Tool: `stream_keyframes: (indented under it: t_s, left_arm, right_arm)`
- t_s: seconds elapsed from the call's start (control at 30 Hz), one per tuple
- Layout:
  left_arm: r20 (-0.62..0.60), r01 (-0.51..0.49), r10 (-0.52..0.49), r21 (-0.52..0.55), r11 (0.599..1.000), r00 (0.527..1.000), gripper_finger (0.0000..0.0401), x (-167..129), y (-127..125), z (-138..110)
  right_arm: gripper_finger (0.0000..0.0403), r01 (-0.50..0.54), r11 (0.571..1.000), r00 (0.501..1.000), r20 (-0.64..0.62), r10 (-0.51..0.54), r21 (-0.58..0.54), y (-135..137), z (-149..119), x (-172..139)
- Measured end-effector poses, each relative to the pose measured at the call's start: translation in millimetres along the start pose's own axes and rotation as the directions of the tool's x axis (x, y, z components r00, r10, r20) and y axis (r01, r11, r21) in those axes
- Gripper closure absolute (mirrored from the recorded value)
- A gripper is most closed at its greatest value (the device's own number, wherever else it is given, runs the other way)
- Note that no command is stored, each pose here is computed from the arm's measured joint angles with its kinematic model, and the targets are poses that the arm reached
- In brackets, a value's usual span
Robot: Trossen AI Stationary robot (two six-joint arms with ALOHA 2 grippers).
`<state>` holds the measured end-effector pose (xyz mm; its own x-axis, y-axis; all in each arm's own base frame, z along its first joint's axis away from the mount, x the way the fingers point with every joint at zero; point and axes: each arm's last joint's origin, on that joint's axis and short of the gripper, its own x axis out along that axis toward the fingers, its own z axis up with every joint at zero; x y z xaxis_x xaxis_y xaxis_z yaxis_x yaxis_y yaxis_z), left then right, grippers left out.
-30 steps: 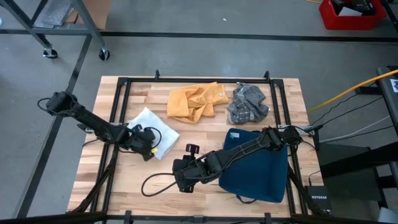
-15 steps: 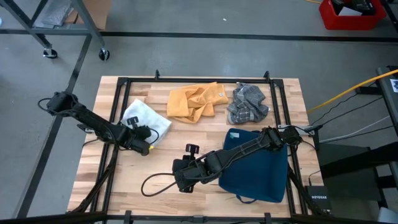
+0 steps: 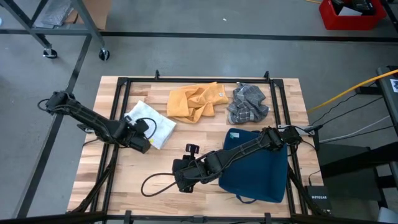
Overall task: Fold towel
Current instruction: Fold the white towel
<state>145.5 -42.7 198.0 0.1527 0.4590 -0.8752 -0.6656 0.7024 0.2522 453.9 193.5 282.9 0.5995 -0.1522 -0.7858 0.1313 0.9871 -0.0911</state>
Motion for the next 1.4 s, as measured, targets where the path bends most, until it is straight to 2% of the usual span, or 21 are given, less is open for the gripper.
stream_keyframes:
  t_s: [0.13, 0.4, 0.6, 0.8, 0.9, 1.1, 1.23, 1.4]
  left_arm:
    - [-0.091, -0.115, 0.113, -0.025, 0.993, 0.989, 0.0398, -1.5, 13.0, -7.1]
    - [-0.095, -0.127, 0.122, -0.049, 0.991, 0.988, 0.0398, 24.8, 13.5, -23.5]
    - [-0.046, -0.160, 0.157, -0.080, 0.984, 0.987, 0.0398, 37.5, 16.8, -26.3]
    - [-0.030, -0.217, 0.215, -0.183, 0.959, 0.976, 0.0398, 54.3, 25.6, -22.2]
    - [-0.004, -0.219, 0.225, -0.247, 0.944, 0.974, 0.0398, 66.2, 28.7, -19.5]
    - [0.053, -0.281, 0.307, -0.278, 0.919, 0.950, 0.0398, 81.3, 39.9, -6.2]
    - [0.101, -0.332, 0.371, -0.274, 0.902, 0.923, 0.0398, 88.6, 48.6, 8.4]
    - [0.164, -0.349, 0.398, -0.264, 0.899, 0.902, 0.0398, 97.8, 59.3, 32.1]
  right_arm:
    - [0.0285, -0.005, 1.000, 1.000, -0.002, 0.005, 0.000, 0.2, 0.0, 0.0]
    - [0.0285, -0.007, 1.000, 1.000, -0.003, 0.007, -0.004, 0.2, -0.1, 0.0]
    - [0.0285, -0.014, 1.000, 1.000, -0.006, 0.014, -0.004, 0.5, -0.3, -0.1]
    - [0.0285, -0.015, 1.000, 1.000, -0.005, 0.015, -0.003, 0.7, -0.1, 0.1]
    - [0.0285, -0.015, 1.000, 1.000, -0.005, 0.015, -0.003, 0.7, -0.1, 0.1]
    - [0.0285, -0.015, 1.000, 1.000, -0.004, 0.015, -0.003, 0.7, -0.1, 0.1]
    - [0.0285, -0.015, 1.000, 1.000, -0.004, 0.015, -0.002, 0.6, 0.0, 0.4]
    - [0.0285, -0.015, 1.000, 1.000, -0.004, 0.015, -0.002, 0.6, 0.0, 0.4]
